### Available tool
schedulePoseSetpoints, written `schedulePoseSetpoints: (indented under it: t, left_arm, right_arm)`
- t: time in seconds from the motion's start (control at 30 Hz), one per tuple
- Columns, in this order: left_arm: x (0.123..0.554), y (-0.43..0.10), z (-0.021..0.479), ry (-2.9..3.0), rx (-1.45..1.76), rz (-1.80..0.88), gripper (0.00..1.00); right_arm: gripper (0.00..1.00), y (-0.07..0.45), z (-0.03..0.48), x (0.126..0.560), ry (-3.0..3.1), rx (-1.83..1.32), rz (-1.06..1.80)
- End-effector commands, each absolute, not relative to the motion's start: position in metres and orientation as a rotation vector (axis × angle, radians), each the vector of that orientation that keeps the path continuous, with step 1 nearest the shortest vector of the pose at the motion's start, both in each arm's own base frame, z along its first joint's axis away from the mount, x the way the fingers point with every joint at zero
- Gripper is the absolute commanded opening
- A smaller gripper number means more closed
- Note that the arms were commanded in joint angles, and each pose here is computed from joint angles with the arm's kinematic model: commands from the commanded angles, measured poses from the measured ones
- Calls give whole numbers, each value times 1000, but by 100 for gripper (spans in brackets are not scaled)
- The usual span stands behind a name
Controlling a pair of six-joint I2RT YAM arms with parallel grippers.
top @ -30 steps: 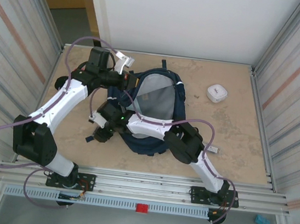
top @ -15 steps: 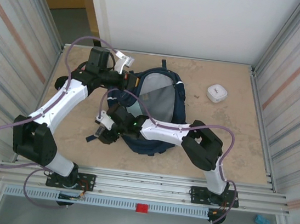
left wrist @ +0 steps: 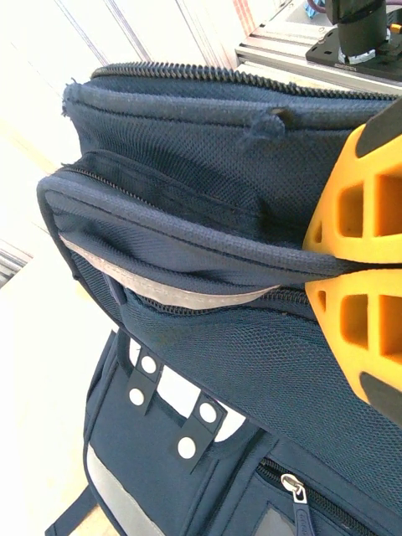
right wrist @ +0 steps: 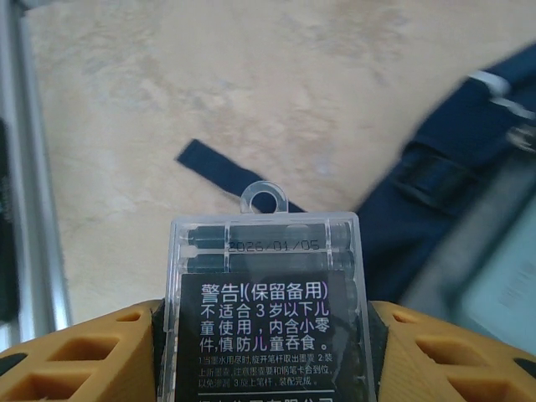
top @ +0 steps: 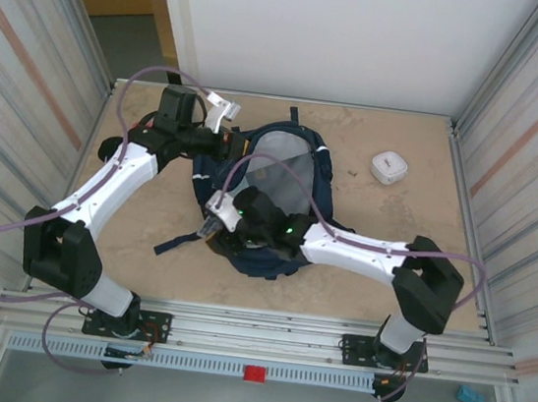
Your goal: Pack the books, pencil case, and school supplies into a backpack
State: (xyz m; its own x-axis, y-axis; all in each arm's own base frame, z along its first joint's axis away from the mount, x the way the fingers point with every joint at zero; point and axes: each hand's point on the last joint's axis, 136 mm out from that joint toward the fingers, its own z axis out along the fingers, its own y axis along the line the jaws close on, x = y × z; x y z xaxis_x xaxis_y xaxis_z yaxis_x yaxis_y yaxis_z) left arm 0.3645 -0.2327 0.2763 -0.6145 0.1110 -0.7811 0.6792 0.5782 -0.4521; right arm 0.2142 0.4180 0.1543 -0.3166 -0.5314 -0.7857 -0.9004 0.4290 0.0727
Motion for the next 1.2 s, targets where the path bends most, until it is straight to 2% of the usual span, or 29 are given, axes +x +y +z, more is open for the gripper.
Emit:
schedulePoseSetpoints:
  t: [0.0, 0.23, 0.5, 0.73, 0.8, 0.87, 1.07, 1.17]
  left_arm:
    - [366, -228, 328, 1895, 644, -977, 0]
    - [362, -228, 338, 1871, 639, -993, 0]
    - [356, -230, 349, 1839, 641, -1023, 0]
    - [354, -229, 355, 1826, 648, -1016, 0]
    - [353, -228, 355, 1828, 647, -1015, 0]
    - [353, -228, 355, 1827, 648, -1016, 0]
    - [356, -227, 353, 1834, 641, -994, 0]
    - [357, -226, 349, 1841, 639, -986, 0]
  right_arm:
    - [26, 383, 154, 241, 2076, -1022, 605]
    - [26, 333, 137, 304, 2222, -665, 404]
    - [29, 332, 126, 366, 2261, -383, 325]
    - [32, 327, 112, 391, 2284, -268, 281]
    - [36, 327, 112, 393, 2287, -265, 292]
    - [46, 328, 114, 393, 2285, -266, 309]
    - [65, 325, 139, 383, 2239, -252, 394]
    - [70, 320, 156, 369, 2217, -243, 481]
